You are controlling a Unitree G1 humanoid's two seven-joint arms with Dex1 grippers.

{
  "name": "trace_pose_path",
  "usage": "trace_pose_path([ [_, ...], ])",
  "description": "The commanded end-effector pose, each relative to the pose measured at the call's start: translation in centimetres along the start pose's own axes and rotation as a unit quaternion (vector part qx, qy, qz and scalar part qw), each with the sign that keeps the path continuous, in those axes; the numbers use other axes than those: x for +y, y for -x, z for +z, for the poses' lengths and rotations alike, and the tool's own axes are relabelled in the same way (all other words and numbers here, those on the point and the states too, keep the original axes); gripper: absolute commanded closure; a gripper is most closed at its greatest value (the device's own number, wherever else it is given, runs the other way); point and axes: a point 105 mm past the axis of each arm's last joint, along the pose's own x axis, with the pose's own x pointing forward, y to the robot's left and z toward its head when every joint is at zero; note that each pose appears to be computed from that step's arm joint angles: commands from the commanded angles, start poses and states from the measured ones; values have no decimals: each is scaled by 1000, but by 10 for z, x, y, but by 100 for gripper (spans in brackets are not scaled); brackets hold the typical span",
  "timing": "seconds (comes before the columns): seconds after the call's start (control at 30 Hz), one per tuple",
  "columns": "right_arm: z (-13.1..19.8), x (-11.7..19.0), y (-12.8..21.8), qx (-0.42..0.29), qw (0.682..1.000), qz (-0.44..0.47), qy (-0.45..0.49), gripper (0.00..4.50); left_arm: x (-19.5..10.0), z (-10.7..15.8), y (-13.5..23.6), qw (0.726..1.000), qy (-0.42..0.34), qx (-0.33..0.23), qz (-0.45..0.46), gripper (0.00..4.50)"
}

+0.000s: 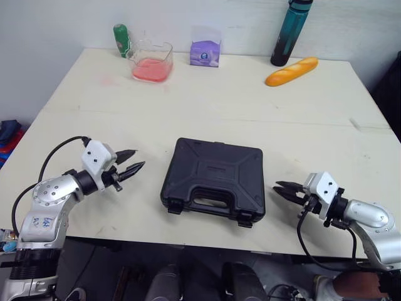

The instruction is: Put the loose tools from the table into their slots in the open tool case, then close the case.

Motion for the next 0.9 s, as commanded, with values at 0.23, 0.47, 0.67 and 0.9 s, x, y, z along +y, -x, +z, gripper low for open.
trace_pose_path([
  [0.23, 19, 17, 0, -2, 997, 74, -12, 450, 23, 7, -40, 1000, -1, 10, 1, 448],
  [0.47, 1, 52, 25, 75, 980, 176, -61, 450, 38, 6, -90, 1000, 16, 19, -4, 448],
  [0.67, 4, 86, 32, 75, 968, 219, -96, 450, 27, 6, -120, 998, 27, 27, -39, 448],
  [0.9, 6, 108, 20, 51, 969, 221, -101, 450, 7, 5, -149, 997, 26, 31, -59, 448],
])
